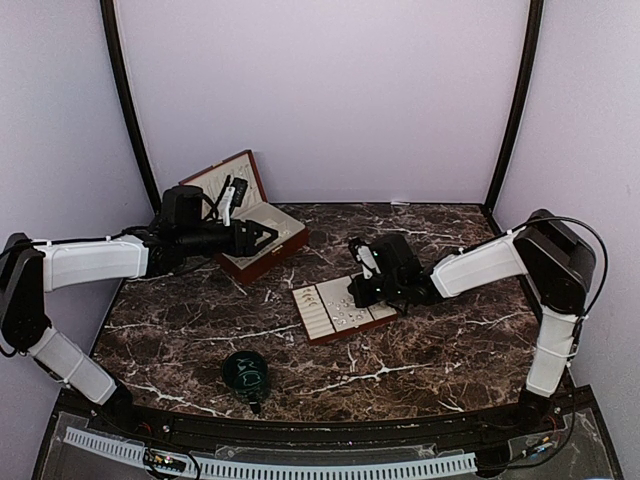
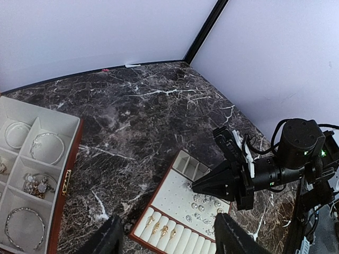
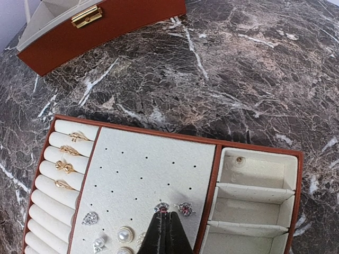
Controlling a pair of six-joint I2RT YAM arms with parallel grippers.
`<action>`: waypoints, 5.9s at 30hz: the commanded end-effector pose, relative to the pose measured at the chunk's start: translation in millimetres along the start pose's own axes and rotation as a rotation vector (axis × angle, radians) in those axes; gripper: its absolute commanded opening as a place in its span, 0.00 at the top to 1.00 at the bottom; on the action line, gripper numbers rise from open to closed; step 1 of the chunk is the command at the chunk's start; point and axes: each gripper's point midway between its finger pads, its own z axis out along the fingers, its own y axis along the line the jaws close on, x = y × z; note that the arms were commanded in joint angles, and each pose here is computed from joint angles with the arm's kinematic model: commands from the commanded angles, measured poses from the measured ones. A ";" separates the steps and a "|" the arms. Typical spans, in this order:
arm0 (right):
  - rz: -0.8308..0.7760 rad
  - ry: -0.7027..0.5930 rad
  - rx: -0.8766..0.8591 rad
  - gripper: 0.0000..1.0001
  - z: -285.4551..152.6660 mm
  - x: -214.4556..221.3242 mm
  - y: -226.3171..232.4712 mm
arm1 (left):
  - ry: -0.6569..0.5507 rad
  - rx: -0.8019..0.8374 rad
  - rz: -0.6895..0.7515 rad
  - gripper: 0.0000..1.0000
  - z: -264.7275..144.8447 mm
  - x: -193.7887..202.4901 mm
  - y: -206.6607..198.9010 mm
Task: Organize the mixed jewelry
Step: Insert the earring into the earring holder, then move the jewelry box to the center of the board.
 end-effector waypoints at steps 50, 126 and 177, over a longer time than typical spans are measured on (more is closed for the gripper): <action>-0.003 -0.125 0.027 0.71 -38.9 -53.7 0.7 | -0.099 -0.045 0.038 0.39 -19.0 -26.6 -3.9; 0.183 -0.349 0.168 0.22 -151.9 -112.6 -35.6 | 0.295 -0.935 -0.590 0.76 -73.2 132.2 179.3; 0.206 -0.378 0.119 0.21 -155.8 -109.7 -30.5 | 0.623 -0.796 -0.224 0.83 -131.2 198.9 114.9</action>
